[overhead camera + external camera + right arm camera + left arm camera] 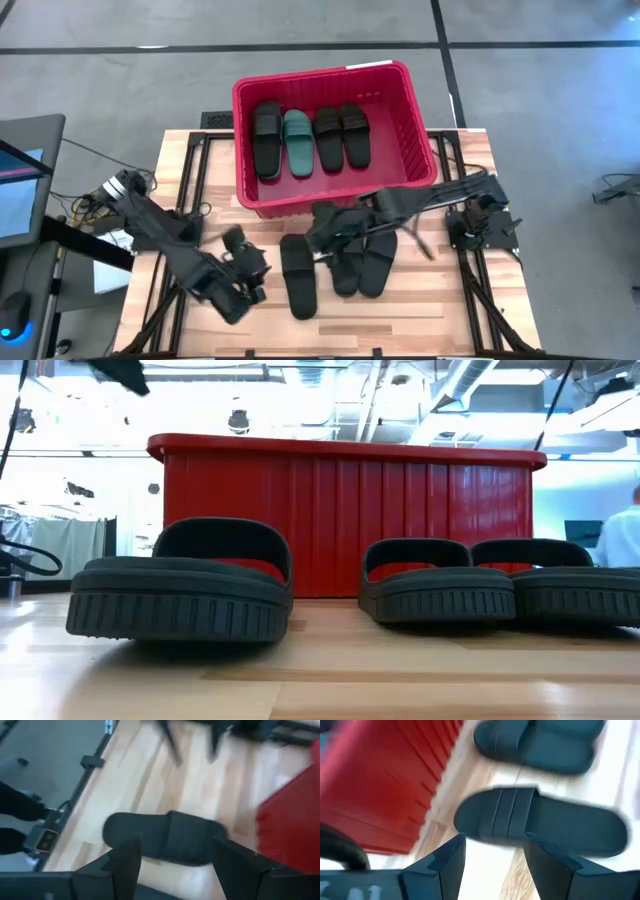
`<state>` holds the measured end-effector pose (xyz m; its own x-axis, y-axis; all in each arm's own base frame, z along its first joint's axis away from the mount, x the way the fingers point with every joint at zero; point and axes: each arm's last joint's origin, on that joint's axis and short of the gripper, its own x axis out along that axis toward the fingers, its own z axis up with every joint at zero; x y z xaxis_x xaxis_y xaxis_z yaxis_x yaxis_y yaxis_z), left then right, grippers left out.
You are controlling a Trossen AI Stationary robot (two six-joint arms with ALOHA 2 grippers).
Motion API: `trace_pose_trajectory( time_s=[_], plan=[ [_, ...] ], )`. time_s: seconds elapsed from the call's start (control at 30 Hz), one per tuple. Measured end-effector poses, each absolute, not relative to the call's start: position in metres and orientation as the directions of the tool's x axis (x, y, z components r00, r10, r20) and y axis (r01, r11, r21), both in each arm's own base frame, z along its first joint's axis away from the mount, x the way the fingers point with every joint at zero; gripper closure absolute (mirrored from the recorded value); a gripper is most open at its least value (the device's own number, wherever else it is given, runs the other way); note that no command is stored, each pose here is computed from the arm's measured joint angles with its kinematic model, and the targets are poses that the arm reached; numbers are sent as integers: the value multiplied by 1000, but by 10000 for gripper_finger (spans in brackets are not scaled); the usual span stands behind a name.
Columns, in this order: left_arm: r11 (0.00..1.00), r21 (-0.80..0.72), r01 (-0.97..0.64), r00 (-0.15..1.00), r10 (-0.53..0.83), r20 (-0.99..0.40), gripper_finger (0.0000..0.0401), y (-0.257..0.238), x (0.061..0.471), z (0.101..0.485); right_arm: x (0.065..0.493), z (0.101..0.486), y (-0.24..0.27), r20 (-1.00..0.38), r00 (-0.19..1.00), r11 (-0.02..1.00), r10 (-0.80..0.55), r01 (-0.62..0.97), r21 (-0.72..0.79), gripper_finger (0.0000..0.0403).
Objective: Pick and place slides into bin
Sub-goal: Put the black slipper into the red container
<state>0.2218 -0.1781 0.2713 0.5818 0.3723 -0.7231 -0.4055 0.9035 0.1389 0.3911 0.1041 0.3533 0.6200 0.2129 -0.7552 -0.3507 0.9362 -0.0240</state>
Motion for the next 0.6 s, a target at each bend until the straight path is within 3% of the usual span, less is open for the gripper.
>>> trace_pose_trajectory(
  time_s=[0.27, 0.6],
  plan=[
    [903, 218, -371, 503, 392, -770, 211, -194, 259, 217, 344, 401, 98, -715, 689, 935, 116, -318, -155, 193],
    [919, 260, -297, 510, 382, -771, 211, -194, 278, 203, 293, 428, 103, -712, 701, 940, -23, -228, -254, 196]
  ],
)
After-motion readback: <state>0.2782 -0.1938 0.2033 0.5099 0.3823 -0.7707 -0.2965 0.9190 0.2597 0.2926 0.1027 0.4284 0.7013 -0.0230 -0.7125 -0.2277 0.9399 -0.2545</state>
